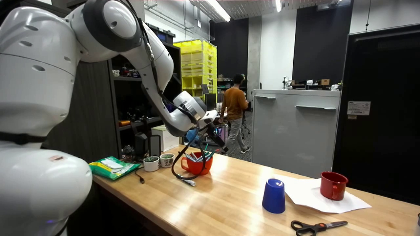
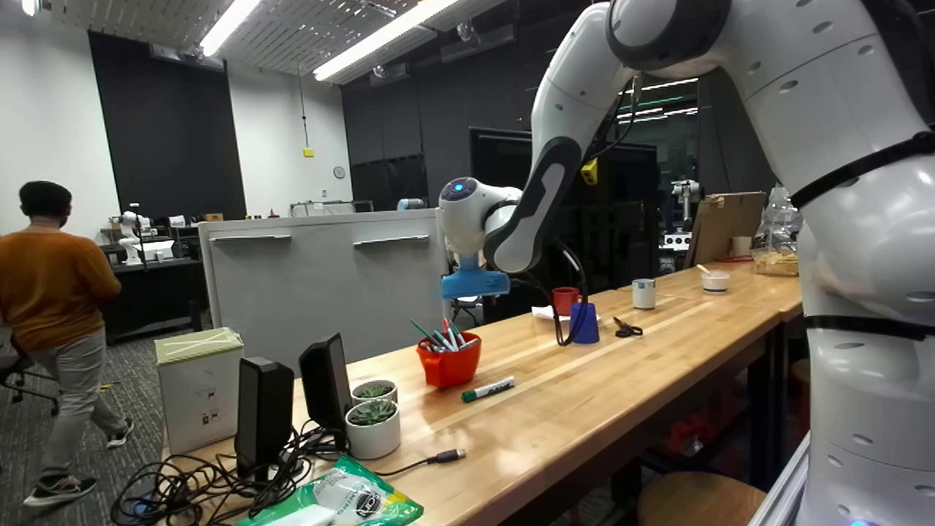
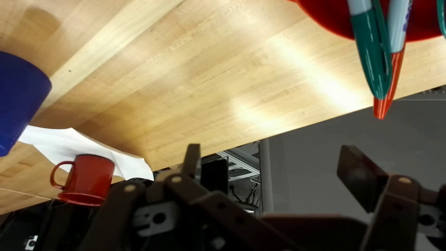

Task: Lift the pen and put it in the red cup

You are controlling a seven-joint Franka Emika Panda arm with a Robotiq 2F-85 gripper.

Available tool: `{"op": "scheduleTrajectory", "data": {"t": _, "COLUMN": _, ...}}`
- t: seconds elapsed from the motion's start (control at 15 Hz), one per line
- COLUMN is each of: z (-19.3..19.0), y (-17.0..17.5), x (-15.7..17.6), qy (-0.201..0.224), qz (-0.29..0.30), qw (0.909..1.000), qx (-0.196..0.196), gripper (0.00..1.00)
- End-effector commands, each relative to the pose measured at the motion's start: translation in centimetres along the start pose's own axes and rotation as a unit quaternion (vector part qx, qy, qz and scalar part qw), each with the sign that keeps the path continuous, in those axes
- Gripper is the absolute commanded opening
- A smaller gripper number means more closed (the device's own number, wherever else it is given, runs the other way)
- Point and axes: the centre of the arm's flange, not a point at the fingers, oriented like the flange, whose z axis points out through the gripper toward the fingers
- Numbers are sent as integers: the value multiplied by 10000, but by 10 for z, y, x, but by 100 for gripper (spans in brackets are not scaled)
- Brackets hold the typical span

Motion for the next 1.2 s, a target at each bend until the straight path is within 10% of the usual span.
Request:
{"op": "scheduleTrajectory", "data": {"t": 0.0, "z": -22, "y": 18, "x": 4, "qy": -222, "qz": 138, "qw": 9996, "qx": 76, "gripper": 100}}
{"op": "scheduleTrajectory", "data": {"t": 0.47, "z": -60, "y": 56, "x": -8, "qy": -1981, "qz": 32, "qw": 9786, "qx": 563, "gripper": 100}}
{"op": "scheduleTrajectory", "data": {"t": 1.13, "z": -118, "y": 99, "x": 10, "qy": -3177, "qz": -476, "qw": 9438, "qx": 778, "gripper": 100}}
